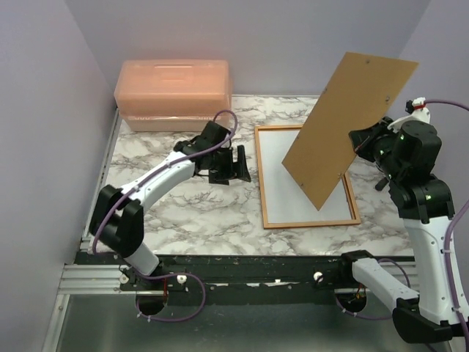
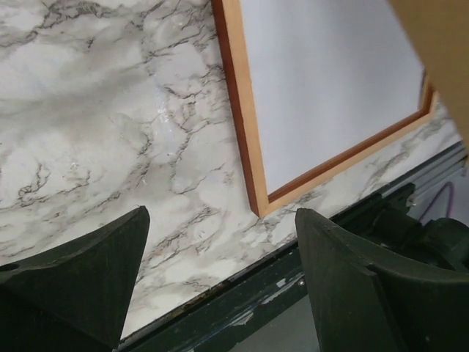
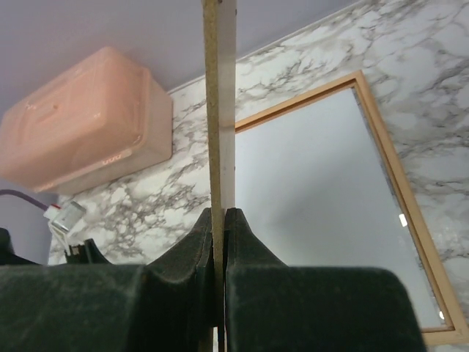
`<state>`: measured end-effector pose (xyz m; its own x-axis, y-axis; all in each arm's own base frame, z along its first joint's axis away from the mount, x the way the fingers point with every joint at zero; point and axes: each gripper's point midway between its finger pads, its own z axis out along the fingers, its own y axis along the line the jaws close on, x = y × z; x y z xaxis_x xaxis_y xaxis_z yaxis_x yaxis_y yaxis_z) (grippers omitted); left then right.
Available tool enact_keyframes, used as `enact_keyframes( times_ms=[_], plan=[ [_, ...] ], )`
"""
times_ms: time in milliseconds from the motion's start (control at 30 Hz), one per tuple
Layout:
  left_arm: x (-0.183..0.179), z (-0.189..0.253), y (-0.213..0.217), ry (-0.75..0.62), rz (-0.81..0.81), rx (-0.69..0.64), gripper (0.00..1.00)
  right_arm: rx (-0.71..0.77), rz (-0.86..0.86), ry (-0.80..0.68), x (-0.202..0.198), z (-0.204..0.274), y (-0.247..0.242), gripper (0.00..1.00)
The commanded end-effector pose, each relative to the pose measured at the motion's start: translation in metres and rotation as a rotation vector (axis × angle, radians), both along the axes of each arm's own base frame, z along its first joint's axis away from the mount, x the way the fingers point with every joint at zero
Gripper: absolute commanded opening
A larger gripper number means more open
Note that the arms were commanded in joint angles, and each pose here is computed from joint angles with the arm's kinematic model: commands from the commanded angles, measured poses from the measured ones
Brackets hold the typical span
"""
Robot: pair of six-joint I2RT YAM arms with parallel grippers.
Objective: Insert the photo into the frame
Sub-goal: Move the photo frame to the center of the board.
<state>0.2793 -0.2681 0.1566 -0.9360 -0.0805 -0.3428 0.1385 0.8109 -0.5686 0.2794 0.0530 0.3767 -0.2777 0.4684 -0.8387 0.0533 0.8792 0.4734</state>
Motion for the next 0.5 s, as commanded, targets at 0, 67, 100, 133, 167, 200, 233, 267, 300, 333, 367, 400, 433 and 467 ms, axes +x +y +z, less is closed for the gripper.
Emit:
enact_keyframes(
  times_ms=[0, 67, 100, 133, 167, 200, 233, 267, 300, 333, 367, 400, 433, 467],
  plan=[
    [0.004, -0.032, -0.018, 0.043, 0.015, 0.119, 0.82, -0.041, -0.103, -0.061, 0.000, 0.022, -0.021, 0.00],
    [0.002, -0.044, -0.032, 0.064, -0.015, 0.143, 0.77, -0.047, -0.105, -0.049, 0.000, 0.020, -0.021, 0.00],
    [0.003, -0.051, -0.038, 0.076, -0.023, 0.153, 0.75, -0.051, -0.103, -0.045, 0.001, 0.018, -0.021, 0.00],
    [0.002, -0.054, -0.045, 0.078, -0.035, 0.160, 0.75, -0.053, -0.103, -0.041, 0.001, 0.017, -0.021, 0.00],
    [0.001, -0.059, -0.051, 0.088, -0.045, 0.168, 0.73, -0.054, -0.102, -0.037, 0.002, 0.016, -0.021, 0.00],
    [0.001, -0.062, -0.058, 0.088, -0.056, 0.172, 0.72, -0.055, -0.099, -0.034, 0.002, 0.016, -0.021, 0.00],
    [0.000, -0.066, -0.063, 0.096, -0.066, 0.182, 0.71, -0.057, -0.097, -0.031, 0.002, 0.015, -0.020, 0.00],
    [0.000, -0.069, -0.068, 0.096, -0.074, 0.191, 0.69, -0.058, -0.096, -0.025, 0.003, 0.013, -0.020, 0.00],
    [0.000, -0.073, -0.072, 0.100, -0.080, 0.205, 0.69, -0.060, -0.094, -0.021, 0.003, 0.012, -0.020, 0.00],
    [-0.001, -0.076, -0.076, 0.101, -0.088, 0.216, 0.68, -0.061, -0.091, -0.017, 0.003, 0.011, -0.020, 0.00],
    [-0.001, -0.080, -0.079, 0.104, -0.093, 0.228, 0.67, -0.062, -0.090, -0.014, 0.003, 0.010, -0.019, 0.00],
    [-0.001, -0.085, -0.083, 0.108, -0.100, 0.239, 0.65, -0.062, -0.088, -0.010, 0.004, 0.009, -0.019, 0.00],
    [-0.001, -0.089, -0.084, 0.114, -0.102, 0.257, 0.63, -0.062, -0.085, -0.007, 0.004, 0.009, -0.018, 0.00],
    [-0.001, -0.095, -0.085, 0.116, -0.103, 0.277, 0.59, -0.060, -0.082, -0.007, 0.004, 0.008, -0.018, 0.00]
  ],
)
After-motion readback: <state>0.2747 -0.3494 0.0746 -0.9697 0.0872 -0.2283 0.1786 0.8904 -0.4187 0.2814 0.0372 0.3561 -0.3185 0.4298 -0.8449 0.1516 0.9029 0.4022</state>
